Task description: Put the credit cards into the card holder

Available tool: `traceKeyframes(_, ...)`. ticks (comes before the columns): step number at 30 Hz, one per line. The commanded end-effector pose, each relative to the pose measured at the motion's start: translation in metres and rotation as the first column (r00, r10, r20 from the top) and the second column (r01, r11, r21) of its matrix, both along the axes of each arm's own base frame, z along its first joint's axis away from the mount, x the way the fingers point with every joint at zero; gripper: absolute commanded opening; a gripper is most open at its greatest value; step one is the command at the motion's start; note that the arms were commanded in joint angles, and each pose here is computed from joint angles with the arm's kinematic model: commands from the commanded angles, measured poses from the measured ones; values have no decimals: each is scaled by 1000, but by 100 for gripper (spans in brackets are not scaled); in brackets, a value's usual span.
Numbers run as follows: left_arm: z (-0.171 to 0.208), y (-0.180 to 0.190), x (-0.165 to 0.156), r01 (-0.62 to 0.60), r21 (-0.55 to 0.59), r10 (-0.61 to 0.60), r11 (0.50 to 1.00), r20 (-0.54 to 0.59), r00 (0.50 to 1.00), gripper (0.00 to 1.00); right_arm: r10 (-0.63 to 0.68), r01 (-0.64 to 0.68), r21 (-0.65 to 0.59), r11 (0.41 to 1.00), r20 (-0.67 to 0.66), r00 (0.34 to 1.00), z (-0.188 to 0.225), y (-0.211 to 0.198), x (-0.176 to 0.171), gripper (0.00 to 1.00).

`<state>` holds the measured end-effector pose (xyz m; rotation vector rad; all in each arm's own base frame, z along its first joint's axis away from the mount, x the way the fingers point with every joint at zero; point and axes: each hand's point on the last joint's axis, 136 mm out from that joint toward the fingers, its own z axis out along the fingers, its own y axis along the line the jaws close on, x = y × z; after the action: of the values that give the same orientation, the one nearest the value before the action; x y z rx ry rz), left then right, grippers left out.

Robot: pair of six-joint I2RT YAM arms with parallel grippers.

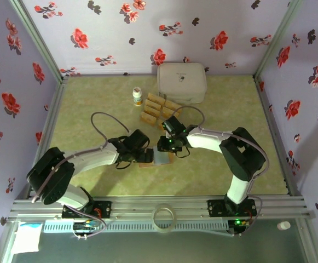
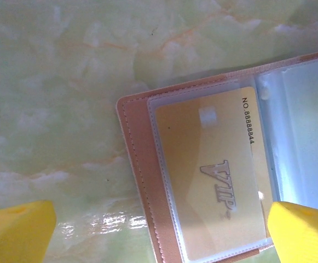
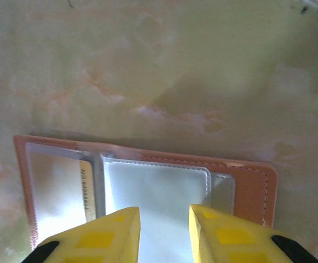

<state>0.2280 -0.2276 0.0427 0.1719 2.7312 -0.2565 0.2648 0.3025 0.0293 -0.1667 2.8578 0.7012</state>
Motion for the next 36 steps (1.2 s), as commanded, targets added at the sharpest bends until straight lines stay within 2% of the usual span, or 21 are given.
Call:
traceKeyframes(1, 7, -11, 8, -3, -19, 4, 1000, 35, 999, 100, 10, -11, 31, 999, 24, 1000, 7, 12, 9, 28)
traceKeyframes(9, 11, -23, 11, 36, -43, -33, 998, 69, 997, 100, -2, 1, 92, 996, 6, 1000, 10, 27, 6, 28)
traceKeyframes(24, 5, -32, 9, 71, -38, -68, 997, 73, 995, 100, 9, -7, 112, 994, -19, 1000, 3, 39, -1, 28)
traceKeyframes(32, 3, -31, 8, 68, -35, -66, 997, 69, 995, 100, -9, 3, 76, 997, 78, 997, 37, 20, 16, 28)
traceKeyframes(36, 2, -31, 8, 69, -32, -67, 997, 67, 996, 100, -6, 2, 48, 999, 91, 996, 39, 11, 19, 28)
